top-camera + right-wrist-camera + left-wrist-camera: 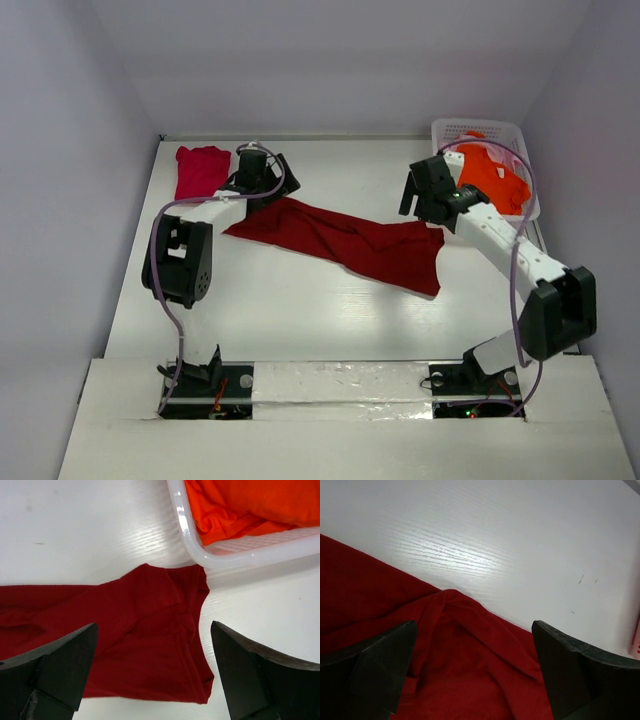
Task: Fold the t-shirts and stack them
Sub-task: Fold the tshirt
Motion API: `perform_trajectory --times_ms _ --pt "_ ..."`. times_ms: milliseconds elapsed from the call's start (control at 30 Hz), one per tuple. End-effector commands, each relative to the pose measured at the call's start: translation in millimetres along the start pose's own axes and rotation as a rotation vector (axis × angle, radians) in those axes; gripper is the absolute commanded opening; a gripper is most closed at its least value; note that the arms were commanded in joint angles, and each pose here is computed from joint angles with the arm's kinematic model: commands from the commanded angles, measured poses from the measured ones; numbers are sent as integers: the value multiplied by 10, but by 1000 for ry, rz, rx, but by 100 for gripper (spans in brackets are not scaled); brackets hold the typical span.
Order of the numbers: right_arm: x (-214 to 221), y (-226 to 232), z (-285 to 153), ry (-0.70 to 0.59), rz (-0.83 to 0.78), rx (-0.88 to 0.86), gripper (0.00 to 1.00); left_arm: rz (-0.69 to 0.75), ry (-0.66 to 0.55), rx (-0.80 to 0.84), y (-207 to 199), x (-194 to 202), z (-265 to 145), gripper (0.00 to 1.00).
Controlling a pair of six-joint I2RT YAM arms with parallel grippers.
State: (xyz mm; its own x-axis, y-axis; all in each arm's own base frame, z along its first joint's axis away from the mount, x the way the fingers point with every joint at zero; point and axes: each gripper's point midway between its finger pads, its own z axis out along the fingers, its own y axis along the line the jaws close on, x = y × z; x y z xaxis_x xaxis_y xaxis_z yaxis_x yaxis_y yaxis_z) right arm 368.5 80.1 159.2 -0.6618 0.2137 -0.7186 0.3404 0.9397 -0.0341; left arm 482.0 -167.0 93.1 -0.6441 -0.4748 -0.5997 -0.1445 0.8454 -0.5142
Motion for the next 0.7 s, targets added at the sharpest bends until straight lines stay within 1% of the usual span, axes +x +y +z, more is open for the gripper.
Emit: perform_trajectory --times_ms 0,67,133,267,400,467,567,667 --pt "-183 130 -315 -65 25 -142 100 14 -90 74 -245 -323 -324 99" --pt "-72 336 -414 -32 8 -239 100 33 -88 84 -327 -281 -398 99" --pt "47 481 -460 -7 -8 -289 99 39 -78 76 -325 -228 -433 99" --pt "410 1007 -656 55 -87 -416 98 44 -79 80 -346 -192 -521 99" --pt "714 1424 -681 127 -133 -505 98 50 -76 72 -343 -152 -576 99" --pt "803 1506 -661 148 -137 -514 99 49 -77 51 -307 -155 -608 99" --pt "817 1574 -680 143 -116 -558 99 53 -76 32 -273 -156 -646 99" --pt "869 1594 -620 155 -123 -550 99 50 -84 37 -285 -172 -692 99"
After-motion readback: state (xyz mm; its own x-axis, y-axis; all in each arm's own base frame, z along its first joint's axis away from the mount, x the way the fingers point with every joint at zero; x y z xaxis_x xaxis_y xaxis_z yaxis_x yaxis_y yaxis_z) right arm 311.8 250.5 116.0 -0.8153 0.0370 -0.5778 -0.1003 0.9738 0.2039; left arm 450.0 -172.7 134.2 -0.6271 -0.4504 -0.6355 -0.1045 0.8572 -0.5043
